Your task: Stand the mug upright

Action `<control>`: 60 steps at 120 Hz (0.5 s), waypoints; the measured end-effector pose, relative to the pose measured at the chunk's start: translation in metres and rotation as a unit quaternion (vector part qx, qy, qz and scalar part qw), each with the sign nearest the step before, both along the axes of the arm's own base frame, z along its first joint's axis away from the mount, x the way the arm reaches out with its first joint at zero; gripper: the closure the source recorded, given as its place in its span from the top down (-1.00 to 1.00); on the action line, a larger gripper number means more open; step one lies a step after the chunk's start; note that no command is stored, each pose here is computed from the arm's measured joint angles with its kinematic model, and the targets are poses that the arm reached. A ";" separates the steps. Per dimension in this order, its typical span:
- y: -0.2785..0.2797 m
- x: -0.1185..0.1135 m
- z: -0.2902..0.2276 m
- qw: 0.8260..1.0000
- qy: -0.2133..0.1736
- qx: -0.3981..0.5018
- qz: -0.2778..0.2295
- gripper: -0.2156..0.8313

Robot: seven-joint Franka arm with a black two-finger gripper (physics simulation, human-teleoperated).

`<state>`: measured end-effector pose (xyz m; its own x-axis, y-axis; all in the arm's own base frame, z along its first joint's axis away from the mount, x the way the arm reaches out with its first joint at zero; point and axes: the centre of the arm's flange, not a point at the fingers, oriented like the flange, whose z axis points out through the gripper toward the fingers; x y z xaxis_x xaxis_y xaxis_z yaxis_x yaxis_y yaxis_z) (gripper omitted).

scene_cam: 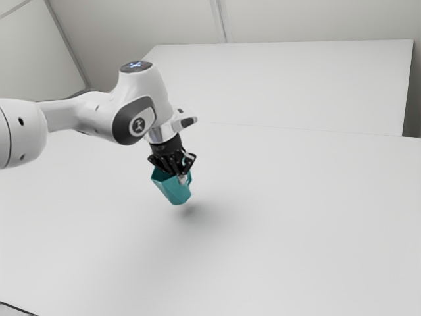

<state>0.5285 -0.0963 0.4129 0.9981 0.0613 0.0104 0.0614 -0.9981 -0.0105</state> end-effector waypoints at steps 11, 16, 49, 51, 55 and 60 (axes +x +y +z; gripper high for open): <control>0.010 -0.004 -0.007 1.000 0.005 0.001 0.007 -0.91; 0.014 -0.005 -0.009 1.000 0.008 0.001 0.009 -0.91; 0.014 -0.010 -0.038 1.000 0.026 0.005 0.008 -0.91; 0.013 -0.010 -0.039 1.000 0.027 0.005 0.008 -0.91; 0.012 -0.010 -0.041 1.000 0.028 0.005 0.007 -0.91; 0.011 -0.009 -0.044 1.000 0.028 0.005 0.006 -0.91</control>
